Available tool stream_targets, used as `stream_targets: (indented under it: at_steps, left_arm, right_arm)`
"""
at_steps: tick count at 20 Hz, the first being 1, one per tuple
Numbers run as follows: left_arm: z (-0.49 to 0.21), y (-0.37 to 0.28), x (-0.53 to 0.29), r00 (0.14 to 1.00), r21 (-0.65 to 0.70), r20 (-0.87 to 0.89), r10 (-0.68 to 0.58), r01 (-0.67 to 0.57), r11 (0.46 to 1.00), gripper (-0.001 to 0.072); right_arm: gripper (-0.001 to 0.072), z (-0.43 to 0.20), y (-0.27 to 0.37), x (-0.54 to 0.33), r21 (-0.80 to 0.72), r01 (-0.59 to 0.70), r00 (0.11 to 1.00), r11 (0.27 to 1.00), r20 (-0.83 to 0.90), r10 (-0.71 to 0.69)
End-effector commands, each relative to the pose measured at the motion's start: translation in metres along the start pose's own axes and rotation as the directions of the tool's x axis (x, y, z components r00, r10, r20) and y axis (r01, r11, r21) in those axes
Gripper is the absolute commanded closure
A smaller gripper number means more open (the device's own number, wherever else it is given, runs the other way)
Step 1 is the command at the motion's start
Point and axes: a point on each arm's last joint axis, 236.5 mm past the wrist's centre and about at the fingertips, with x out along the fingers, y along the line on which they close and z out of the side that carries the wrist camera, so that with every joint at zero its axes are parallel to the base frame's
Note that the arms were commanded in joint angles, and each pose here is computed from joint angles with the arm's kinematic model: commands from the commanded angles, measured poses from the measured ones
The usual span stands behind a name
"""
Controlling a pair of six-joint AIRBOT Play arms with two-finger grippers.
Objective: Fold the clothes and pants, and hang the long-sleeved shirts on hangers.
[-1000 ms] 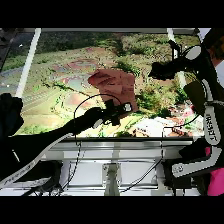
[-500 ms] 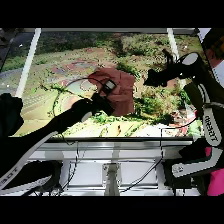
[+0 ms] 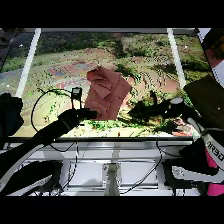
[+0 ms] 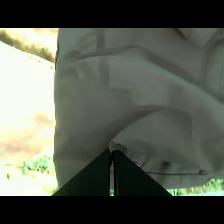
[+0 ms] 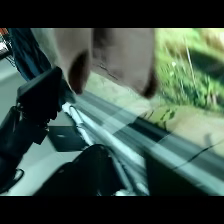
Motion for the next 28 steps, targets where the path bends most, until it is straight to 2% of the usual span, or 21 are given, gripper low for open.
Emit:
stream_targets:
  at_steps: [1,4,6,8,15,22,25,26,27,28]
  left_arm:
    - [0.005,-0.009,-0.003,0.996,-0.057,0.06,-0.064,0.067,0.996,0.0702]
    - [0.014,-0.023,-0.005,0.988,-0.052,0.099,-0.122,0.128,0.99,0.0701]
    - [0.018,-0.028,-0.006,0.983,-0.026,0.113,-0.143,0.147,0.989,0.07]
    - [0.019,-0.03,-0.006,0.981,0.016,0.119,-0.153,0.152,0.988,0.07]
    - [0.019,-0.031,-0.007,0.981,0.015,0.12,-0.154,0.153,0.988,0.0699]
    - [0.025,-0.039,-0.009,0.971,0.021,0.144,-0.19,0.189,0.982,0.0699]
    - [0.025,-0.039,-0.009,0.971,0.049,0.144,-0.19,0.184,0.982,0.0699]
    - [0.025,-0.039,-0.009,0.971,0.092,0.144,-0.19,0.178,0.98,0.0699]
    - [0.025,-0.039,-0.009,0.971,0.138,0.144,-0.19,0.17,0.976,0.0698]
    - [0.025,-0.039,-0.009,0.971,0.198,0.144,-0.19,0.16,0.967,0.0698]
  right_arm:
    - [0.0329,-0.02,-0.01,0.031,0.102,0.006,1.0,0.995,0.028,-0.009]
    - [0.0326,-0.017,-0.003,0.052,0.073,0.049,0.996,0.996,0.072,-0.054]
    - [0.0276,-0.023,-0.007,0.065,0.105,0.074,0.994,0.992,0.069,-0.082]
    - [0.0276,-0.022,-0.011,0.075,0.136,0.079,0.992,0.988,0.087,-0.091]
    - [0.0277,0.01,-0.015,0.076,0.246,0.044,0.969,0.968,0.226,-0.102]
    - [0.0282,0.003,-0.02,0.091,0.258,0.076,0.952,0.963,0.267,-0.146]
    - [0.037,0.02,-0.025,0.086,0.252,0.084,0.922,0.964,0.347,-0.171]
    - [0.0515,0.024,-0.026,0.084,0.248,0.088,0.915,0.965,0.363,-0.177]
    - [0.062,0.024,-0.027,0.084,0.242,0.094,0.914,0.966,0.364,-0.18]
    - [0.0696,0.024,-0.028,0.084,0.235,0.101,0.914,0.967,0.361,-0.184]
